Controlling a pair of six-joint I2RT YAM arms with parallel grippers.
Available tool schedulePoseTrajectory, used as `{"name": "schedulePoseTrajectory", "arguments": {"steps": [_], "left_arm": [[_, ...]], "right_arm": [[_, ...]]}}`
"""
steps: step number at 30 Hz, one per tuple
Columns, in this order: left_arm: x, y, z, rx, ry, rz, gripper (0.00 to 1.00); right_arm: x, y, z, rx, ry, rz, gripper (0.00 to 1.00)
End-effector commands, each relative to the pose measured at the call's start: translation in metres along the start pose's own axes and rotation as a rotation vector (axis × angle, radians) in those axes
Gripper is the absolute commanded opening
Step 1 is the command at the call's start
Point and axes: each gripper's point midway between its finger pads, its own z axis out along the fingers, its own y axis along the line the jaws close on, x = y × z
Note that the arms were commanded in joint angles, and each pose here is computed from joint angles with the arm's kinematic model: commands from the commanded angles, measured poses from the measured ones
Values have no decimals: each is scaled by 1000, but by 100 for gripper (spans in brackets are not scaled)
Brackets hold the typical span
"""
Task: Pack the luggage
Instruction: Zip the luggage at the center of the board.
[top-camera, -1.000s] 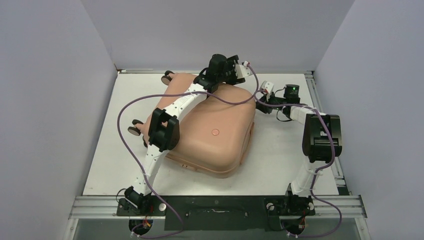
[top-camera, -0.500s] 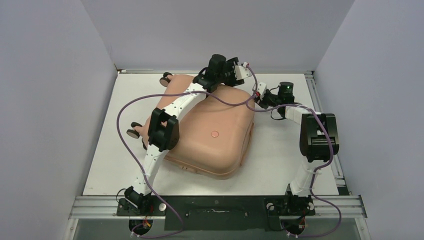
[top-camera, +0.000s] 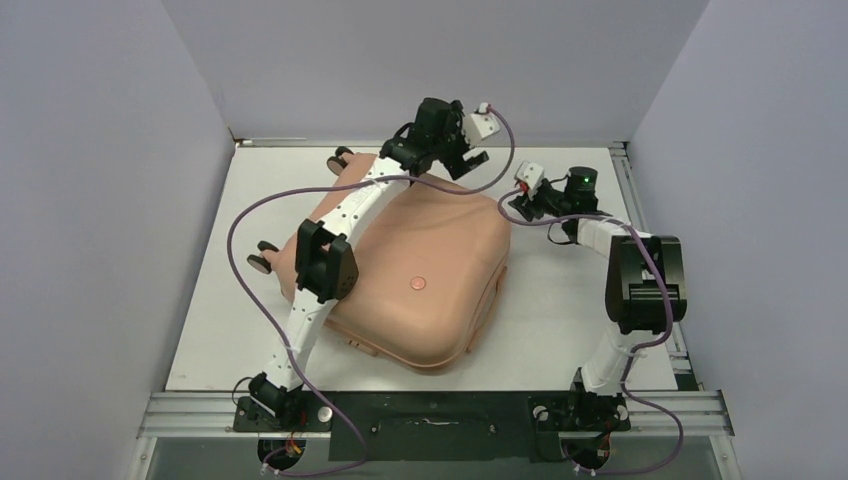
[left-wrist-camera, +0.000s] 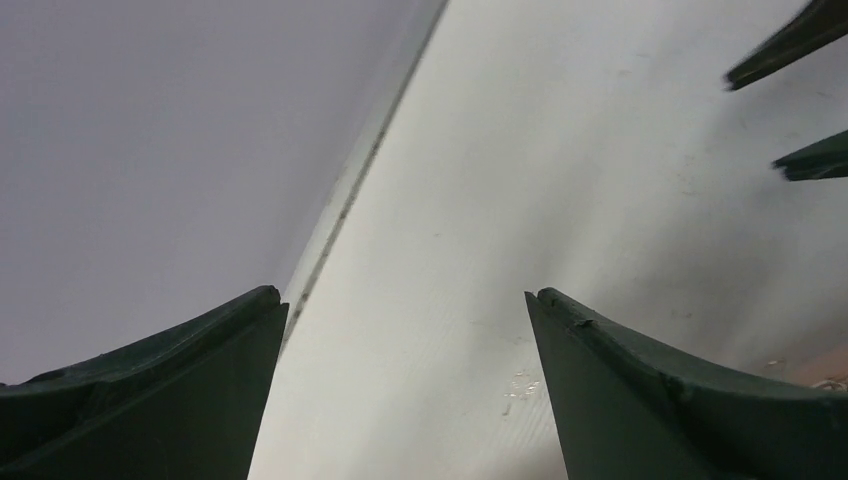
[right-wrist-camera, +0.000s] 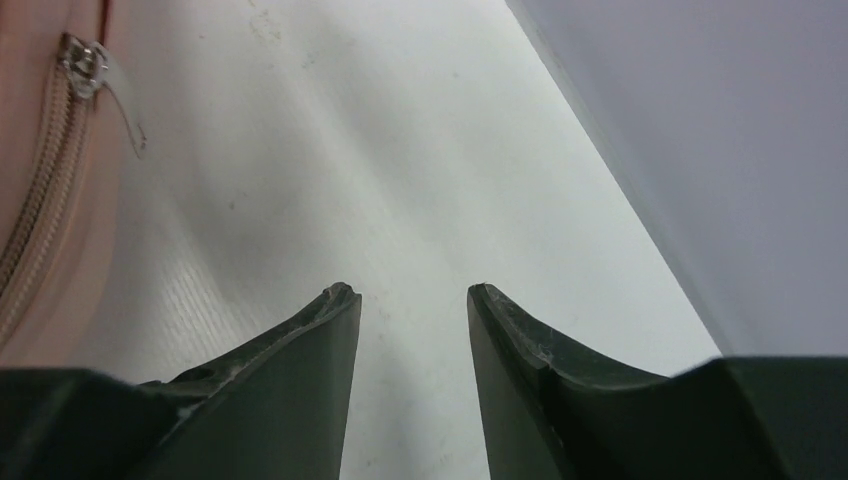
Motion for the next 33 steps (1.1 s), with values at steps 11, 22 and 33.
{"name": "schedulePoseTrajectory", "arguments": {"steps": [11,22,33], "left_arm": [[56,116,-289,-460,353,-311,96],[154,48,-439,-514,590,-355,96],[171,-2,-502,-435,672,-326,96]], "right_arm": [[-47,-47,-86,283,-35,245,58],[-56,-43,-68,252,7,350,69],[-59,-19,-38,182,75,353,69]]}}
